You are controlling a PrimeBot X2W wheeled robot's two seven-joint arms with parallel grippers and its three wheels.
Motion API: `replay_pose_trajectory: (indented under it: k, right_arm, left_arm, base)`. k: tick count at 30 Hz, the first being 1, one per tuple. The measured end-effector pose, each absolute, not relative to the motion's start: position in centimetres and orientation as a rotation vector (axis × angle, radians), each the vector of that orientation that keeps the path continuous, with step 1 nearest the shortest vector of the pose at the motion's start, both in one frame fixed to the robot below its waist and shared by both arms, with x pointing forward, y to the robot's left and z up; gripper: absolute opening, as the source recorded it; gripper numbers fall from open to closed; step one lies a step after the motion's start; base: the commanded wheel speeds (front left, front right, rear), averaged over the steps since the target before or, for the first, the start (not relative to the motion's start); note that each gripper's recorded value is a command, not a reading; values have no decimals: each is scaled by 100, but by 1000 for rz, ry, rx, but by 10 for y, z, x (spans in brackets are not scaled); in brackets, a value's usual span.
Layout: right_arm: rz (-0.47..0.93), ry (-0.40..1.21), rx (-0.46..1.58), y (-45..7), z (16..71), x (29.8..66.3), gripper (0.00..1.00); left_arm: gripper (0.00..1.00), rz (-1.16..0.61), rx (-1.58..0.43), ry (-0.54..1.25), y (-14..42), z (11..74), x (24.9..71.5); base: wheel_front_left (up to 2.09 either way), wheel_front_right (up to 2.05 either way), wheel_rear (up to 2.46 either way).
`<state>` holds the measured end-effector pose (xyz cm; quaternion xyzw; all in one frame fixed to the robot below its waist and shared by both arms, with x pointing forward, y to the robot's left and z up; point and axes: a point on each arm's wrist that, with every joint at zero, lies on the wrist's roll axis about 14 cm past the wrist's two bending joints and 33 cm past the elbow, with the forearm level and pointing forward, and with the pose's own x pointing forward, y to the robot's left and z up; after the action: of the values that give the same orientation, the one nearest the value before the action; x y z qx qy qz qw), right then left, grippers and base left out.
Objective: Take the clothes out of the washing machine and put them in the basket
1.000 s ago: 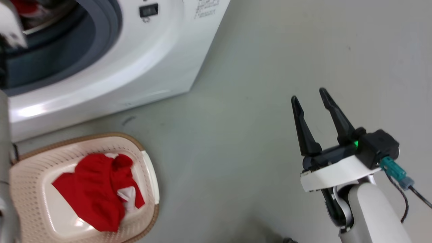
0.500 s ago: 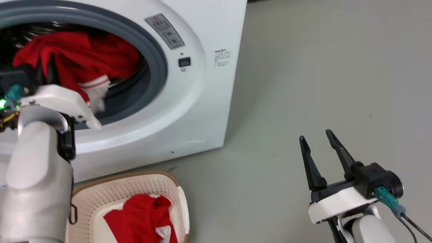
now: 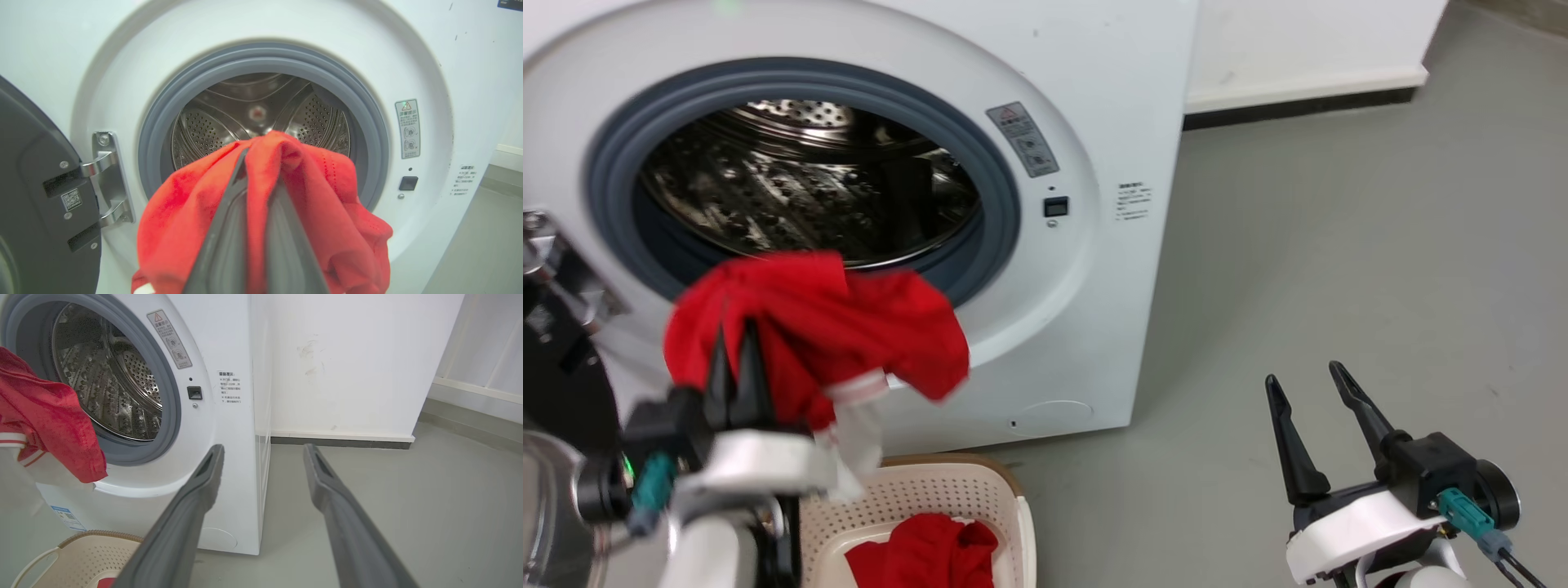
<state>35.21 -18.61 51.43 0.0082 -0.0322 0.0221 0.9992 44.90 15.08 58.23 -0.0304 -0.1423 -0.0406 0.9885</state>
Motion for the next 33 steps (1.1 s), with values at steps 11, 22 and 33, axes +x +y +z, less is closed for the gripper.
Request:
replay_pose_trajectory:
  k: [11, 22, 33]
  right_arm:
    - [123, -50, -2, -161, 516, 364, 100]
    - [181, 23, -14, -144, 486, 412, 100]
    - [204, 144, -1, -139, 416, 453, 100]
  left_arm:
    - [0, 47, -166, 152, 165, 441, 361]
    - [0, 109, -226, 508, 165, 324, 378]
    - [0, 142, -208, 762, 158, 229, 407]
  base:
    - [0, 0, 0]
    - [0, 0, 0]
    - [0, 0, 0]
